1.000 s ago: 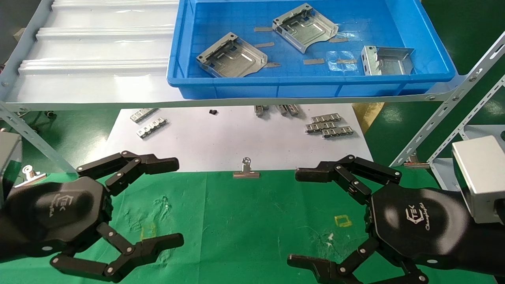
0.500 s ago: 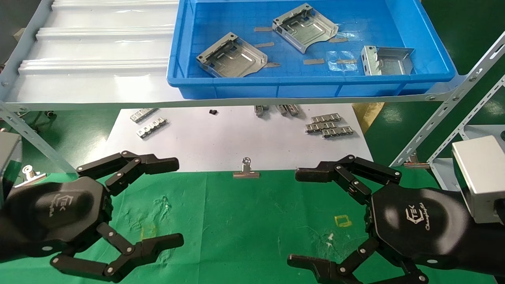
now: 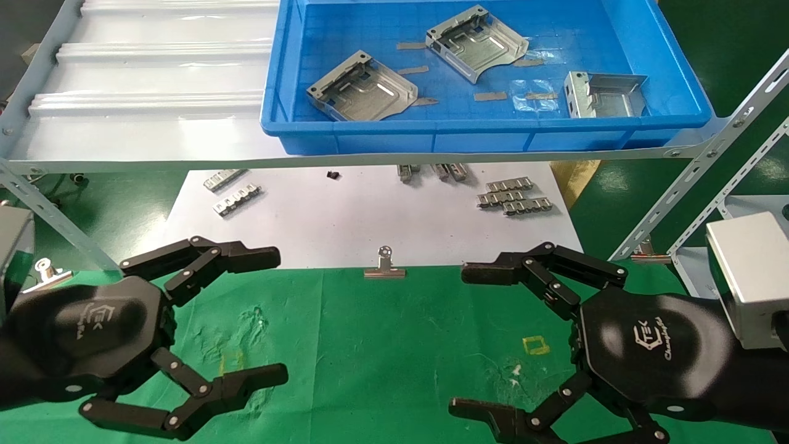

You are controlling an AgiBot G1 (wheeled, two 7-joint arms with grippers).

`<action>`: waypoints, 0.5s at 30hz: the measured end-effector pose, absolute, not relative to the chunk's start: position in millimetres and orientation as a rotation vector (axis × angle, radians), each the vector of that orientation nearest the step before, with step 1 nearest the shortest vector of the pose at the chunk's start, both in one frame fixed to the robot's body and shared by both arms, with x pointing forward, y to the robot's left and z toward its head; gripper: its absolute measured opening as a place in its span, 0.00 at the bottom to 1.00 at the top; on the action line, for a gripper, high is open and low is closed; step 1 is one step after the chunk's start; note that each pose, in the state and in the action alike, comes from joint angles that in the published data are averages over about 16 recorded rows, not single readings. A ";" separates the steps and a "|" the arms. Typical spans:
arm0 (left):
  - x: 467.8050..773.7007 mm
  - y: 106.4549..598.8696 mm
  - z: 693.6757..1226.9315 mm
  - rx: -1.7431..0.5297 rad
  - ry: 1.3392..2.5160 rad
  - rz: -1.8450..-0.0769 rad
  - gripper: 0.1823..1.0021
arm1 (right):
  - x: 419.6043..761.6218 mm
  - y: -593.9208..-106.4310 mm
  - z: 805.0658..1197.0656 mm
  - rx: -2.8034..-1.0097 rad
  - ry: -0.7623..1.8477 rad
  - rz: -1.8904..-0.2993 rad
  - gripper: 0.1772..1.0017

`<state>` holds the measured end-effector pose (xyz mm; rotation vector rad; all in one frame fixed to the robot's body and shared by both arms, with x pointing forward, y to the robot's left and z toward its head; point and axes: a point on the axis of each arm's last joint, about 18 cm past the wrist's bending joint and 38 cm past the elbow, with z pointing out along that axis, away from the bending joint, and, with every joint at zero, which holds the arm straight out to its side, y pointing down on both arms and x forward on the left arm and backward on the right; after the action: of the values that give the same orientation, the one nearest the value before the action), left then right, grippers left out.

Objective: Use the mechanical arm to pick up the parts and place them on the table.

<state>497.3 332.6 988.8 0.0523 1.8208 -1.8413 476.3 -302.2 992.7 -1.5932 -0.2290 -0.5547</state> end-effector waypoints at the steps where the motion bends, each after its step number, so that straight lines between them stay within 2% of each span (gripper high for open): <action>1: 497.3 332.6 988.8 0.052 1.821 -1.841 0.98 | 476.3 -302.2 992.7 -1.593 -0.229 -0.555 1.00; 8: 497.3 332.6 988.8 0.052 1.821 -1.841 0.93 | 476.3 -302.2 992.7 -1.593 -0.229 -0.555 1.00; 15: 497.3 332.6 988.8 0.052 1.821 -1.841 0.82 | 476.3 -302.2 992.7 -1.593 -0.229 -0.555 1.00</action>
<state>497.3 332.6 988.8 0.0523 1.8208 -1.8413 476.3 -302.2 992.7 -1.5932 -0.2291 -0.5547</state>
